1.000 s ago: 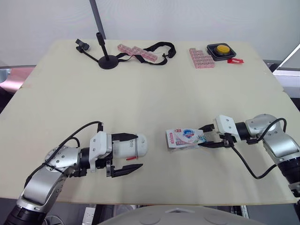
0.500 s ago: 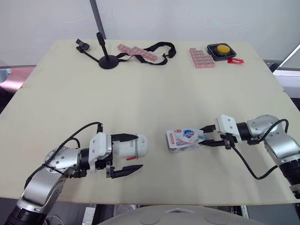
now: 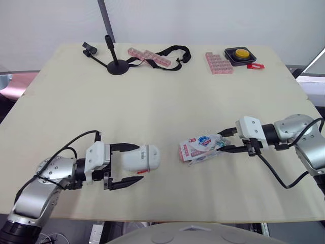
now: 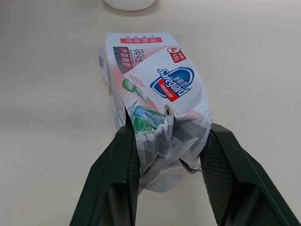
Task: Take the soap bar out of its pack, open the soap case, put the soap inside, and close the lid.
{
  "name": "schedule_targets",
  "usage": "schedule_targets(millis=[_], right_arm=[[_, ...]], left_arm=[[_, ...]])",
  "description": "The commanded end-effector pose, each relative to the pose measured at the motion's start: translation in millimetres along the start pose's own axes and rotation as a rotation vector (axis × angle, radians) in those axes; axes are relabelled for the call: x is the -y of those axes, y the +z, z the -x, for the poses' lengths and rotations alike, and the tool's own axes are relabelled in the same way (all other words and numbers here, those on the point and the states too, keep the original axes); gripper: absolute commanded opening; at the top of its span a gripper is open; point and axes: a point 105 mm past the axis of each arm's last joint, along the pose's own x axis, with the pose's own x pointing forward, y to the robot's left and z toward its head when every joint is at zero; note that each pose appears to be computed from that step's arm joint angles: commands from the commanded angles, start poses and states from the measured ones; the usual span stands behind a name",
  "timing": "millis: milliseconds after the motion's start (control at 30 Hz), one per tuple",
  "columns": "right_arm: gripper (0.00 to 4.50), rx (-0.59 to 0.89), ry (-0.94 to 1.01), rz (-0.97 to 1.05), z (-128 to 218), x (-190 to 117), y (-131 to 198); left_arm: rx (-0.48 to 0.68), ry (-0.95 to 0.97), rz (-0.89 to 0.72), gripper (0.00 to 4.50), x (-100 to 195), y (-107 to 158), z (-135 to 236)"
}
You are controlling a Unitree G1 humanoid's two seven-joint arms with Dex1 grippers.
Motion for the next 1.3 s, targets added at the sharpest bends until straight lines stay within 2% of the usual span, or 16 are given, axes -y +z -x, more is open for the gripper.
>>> schedule_targets(millis=[33, 533, 833, 1100, 1300], right_arm=[[1.83, -0.009, -0.037, 0.029, 15.0, 5.2, 3.3], [1.83, -0.039, -0.081, -0.006, 38.3, 6.3, -17.8], [1.83, -0.048, -0.181, -0.107, 90.1, 1.8, -46.3], [1.83, 0.019, -0.428, -0.225, 130.0, 12.4, -67.5], [1.83, 0.066, -0.790, -0.338, 156.2, 37.3, -86.5]], left_arm=[[-0.007, 0.021, -0.047, 4.50, -5.5, 2.3, 18.8], [0.033, 0.039, -0.059, 4.50, -8.4, 8.9, 25.7], [0.094, 0.067, -0.047, 4.50, -10.9, 17.7, 19.2], [0.086, 0.052, -0.018, 4.50, -7.2, 13.8, 14.2], [0.098, 0.065, -0.005, 4.50, -8.3, 15.5, 9.3]])
